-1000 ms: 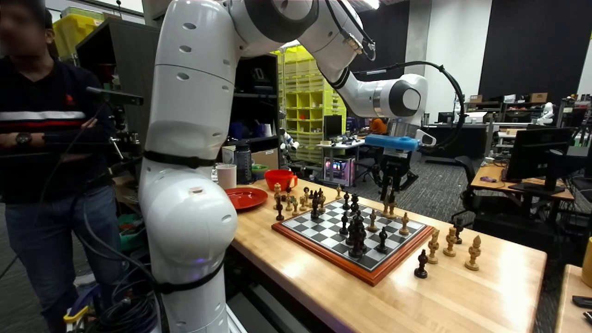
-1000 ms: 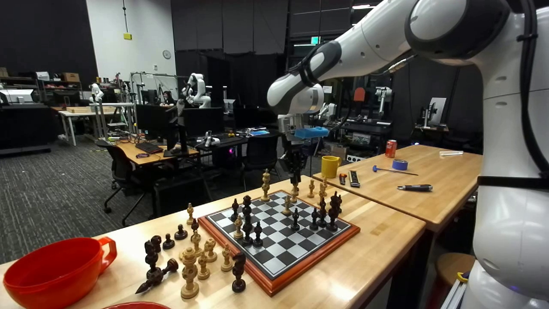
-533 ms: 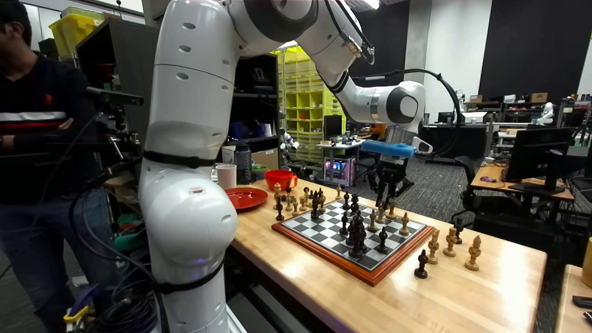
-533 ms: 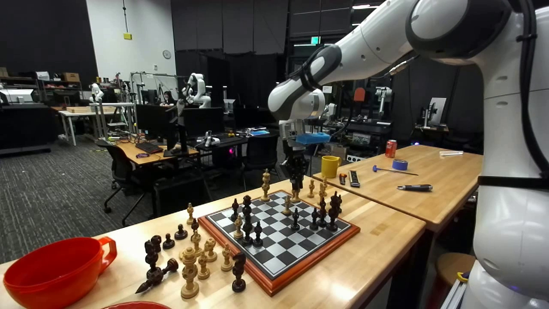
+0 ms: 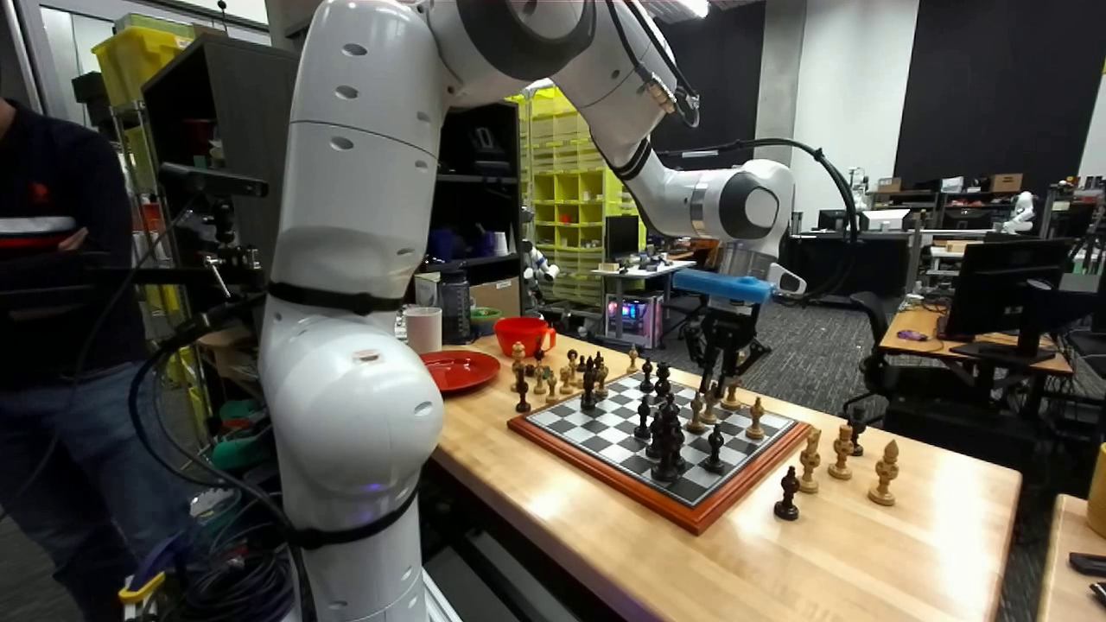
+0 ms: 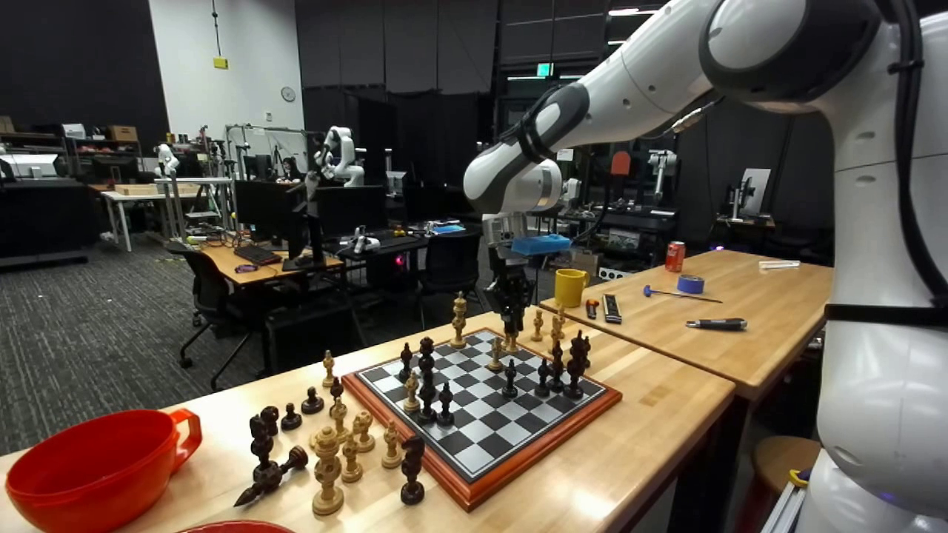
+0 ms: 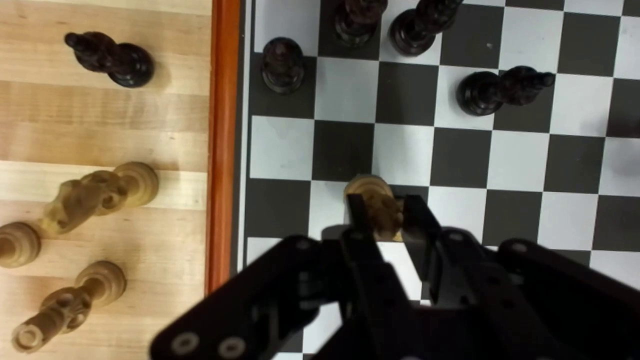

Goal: Move the beige chest piece forward between the other two beige chest pieces

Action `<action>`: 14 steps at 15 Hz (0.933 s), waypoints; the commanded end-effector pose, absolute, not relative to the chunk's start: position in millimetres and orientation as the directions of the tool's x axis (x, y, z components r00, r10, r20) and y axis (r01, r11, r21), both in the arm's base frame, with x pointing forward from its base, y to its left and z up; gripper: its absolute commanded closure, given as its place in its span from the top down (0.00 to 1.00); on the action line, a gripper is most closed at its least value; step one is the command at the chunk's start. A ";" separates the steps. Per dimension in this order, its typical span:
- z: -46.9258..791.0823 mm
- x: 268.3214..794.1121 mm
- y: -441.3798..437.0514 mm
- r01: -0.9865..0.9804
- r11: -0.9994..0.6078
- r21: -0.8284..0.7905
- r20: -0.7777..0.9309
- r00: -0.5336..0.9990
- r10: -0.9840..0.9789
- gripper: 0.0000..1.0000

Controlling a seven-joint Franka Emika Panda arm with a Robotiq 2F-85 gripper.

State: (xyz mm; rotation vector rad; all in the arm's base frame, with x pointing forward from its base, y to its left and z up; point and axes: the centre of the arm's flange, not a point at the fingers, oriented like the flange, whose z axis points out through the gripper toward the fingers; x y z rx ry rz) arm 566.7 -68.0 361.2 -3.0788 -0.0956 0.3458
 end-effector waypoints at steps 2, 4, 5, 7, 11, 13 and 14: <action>355.8 566.5 -67.4 0.069 -0.996 -0.058 -0.187 0.979 0.079 0.06; 353.3 569.3 -68.2 0.072 -0.996 -0.052 -0.171 0.982 0.079 0.06; 352.1 570.7 -68.6 0.073 -0.996 -0.050 -0.165 0.983 0.080 0.06; 349.5 573.6 -69.5 0.074 -0.996 -0.043 -0.153 0.985 0.080 0.06; 344.4 577.2 -72.5 0.077 -0.997 -0.031 -0.141 0.987 0.081 0.06; 342.9 578.7 -74.0 0.081 -0.996 -0.024 -0.135 0.987 0.083 0.06; 342.4 579.0 -74.5 0.083 -0.996 -0.022 -0.134 0.987 0.085 0.06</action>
